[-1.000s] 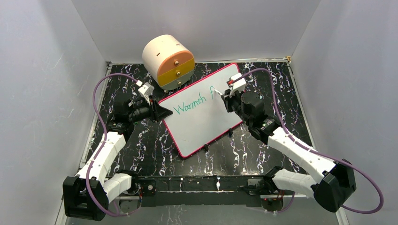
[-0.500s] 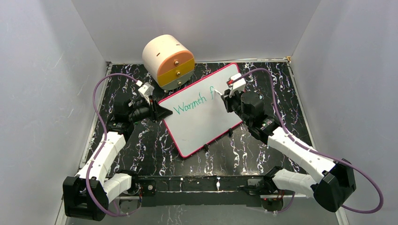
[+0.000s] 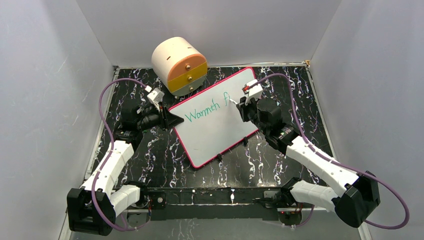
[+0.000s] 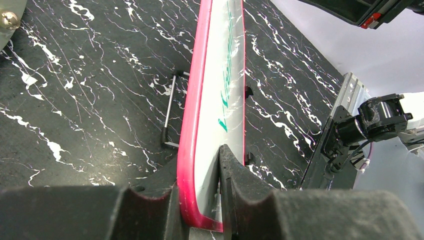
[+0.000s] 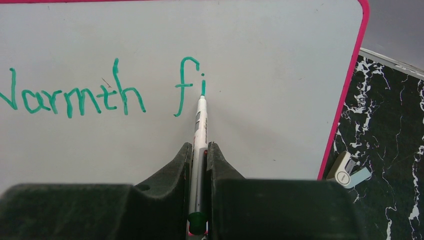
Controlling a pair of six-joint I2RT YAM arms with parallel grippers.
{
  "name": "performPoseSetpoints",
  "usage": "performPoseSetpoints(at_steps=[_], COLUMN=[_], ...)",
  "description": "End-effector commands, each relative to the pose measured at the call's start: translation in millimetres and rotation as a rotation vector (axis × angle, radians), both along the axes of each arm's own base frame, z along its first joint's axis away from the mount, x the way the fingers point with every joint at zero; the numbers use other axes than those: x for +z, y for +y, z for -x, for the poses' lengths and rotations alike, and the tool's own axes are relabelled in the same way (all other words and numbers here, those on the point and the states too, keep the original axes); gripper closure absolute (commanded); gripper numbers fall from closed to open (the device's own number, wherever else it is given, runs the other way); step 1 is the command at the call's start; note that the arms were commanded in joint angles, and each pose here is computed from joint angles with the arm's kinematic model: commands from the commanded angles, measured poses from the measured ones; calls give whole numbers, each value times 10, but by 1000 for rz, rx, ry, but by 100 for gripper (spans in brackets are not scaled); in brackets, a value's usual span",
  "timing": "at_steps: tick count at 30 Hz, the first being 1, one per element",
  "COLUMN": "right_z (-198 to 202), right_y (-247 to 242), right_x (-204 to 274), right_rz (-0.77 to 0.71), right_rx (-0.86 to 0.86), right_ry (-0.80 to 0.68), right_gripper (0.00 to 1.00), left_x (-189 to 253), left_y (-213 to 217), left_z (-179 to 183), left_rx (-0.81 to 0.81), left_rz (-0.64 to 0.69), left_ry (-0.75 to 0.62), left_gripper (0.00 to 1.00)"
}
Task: Write a sentence on the whiteboard
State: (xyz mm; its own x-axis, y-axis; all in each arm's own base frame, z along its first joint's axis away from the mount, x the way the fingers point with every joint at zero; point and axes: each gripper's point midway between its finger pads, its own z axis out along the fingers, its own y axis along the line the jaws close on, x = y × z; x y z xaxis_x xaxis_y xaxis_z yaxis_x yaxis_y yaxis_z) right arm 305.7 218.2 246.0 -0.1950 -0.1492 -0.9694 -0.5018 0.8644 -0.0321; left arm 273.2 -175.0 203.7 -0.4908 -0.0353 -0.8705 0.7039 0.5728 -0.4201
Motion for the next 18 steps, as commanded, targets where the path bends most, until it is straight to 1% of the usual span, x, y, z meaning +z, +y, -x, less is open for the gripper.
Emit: performPoseSetpoints(at_steps=[1, 10, 11, 18], right_z=[23, -45, -60, -141], right_y=[-33, -117, -123, -56], right_x=[74, 422, 447, 583], right_rz=[-23, -73, -58, -74], right_rx=[-10, -61, -59, -44], right_ry=[-16, -119, -138, -182], right_gripper=[100, 100, 100, 100], left_x=[-705, -704, -701, -706], left_y=[161, 163, 162, 162], left_z=[126, 124, 125, 132], left_rx=[15, 17, 16, 14], left_rz=[-202, -202, -202, -201], left_ry=[107, 106, 105, 106], left_gripper=[100, 100, 100, 100])
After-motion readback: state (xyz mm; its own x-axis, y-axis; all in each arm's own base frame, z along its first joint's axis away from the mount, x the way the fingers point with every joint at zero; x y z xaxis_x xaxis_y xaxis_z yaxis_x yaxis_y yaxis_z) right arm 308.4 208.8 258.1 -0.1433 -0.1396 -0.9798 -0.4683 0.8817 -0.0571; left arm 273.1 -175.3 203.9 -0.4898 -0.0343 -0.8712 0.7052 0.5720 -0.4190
